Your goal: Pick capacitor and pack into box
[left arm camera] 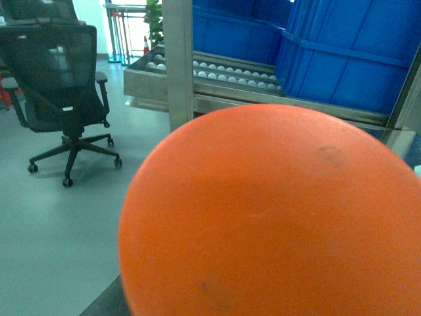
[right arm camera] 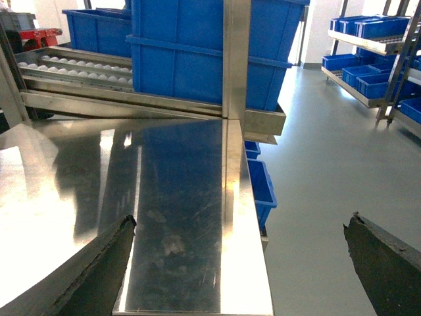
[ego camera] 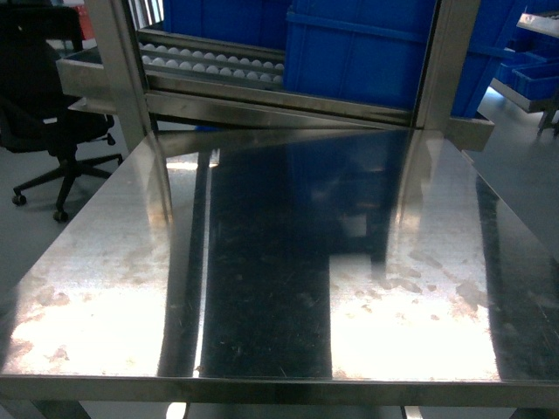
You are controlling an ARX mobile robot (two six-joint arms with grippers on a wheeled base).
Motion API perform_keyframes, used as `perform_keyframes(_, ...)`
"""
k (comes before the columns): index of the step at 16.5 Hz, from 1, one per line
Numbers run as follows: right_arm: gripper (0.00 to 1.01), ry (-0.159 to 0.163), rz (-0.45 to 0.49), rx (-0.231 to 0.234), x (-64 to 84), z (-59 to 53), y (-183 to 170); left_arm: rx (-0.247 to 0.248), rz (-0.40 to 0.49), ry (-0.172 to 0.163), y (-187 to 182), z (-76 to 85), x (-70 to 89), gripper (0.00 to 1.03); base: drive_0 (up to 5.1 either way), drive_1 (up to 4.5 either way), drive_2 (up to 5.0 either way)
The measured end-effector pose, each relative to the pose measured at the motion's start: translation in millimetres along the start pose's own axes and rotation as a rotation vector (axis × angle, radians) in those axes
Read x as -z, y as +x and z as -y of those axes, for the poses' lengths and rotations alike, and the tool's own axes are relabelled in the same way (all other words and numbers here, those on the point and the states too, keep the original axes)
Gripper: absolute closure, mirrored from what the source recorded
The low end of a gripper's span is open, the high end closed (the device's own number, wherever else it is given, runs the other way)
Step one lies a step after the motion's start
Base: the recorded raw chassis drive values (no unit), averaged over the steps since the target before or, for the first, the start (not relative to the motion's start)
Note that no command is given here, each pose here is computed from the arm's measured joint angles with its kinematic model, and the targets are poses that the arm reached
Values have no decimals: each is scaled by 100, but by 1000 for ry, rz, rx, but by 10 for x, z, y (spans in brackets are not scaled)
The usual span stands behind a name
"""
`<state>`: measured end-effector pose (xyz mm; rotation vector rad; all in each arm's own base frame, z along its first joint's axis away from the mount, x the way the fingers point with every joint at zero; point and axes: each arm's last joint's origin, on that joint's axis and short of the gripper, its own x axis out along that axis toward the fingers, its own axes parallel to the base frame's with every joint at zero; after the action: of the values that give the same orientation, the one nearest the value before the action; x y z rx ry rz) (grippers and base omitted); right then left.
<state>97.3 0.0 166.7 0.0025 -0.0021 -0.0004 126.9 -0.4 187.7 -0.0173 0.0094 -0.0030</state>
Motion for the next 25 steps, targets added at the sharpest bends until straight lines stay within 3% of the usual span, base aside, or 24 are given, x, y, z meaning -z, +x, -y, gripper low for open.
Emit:
perform_keyframes(13, 3, 0, 0, 0, 0, 0, 0, 0, 16, 0, -144, -3, 176, 59, 0, 0, 0)
perform_keyframes(18, 3, 0, 0, 0, 0, 0, 0, 0, 23, 0, -187, -3, 174, 59, 0, 0, 0)
perform_keyframes(20, 3, 0, 0, 0, 0, 0, 0, -2, -20, 0, -284, -4, 234, 59, 0, 0, 0)
perform_keyframes(21, 3, 0, -1, 0, 1, 0, 0, 0, 31, 0, -294, -3, 180, 59, 0, 0, 0)
perform_keyframes(25, 3, 0, 0, 0, 0, 0, 0, 0, 8, 1, -292, -4, 209, 59, 0, 0, 0)
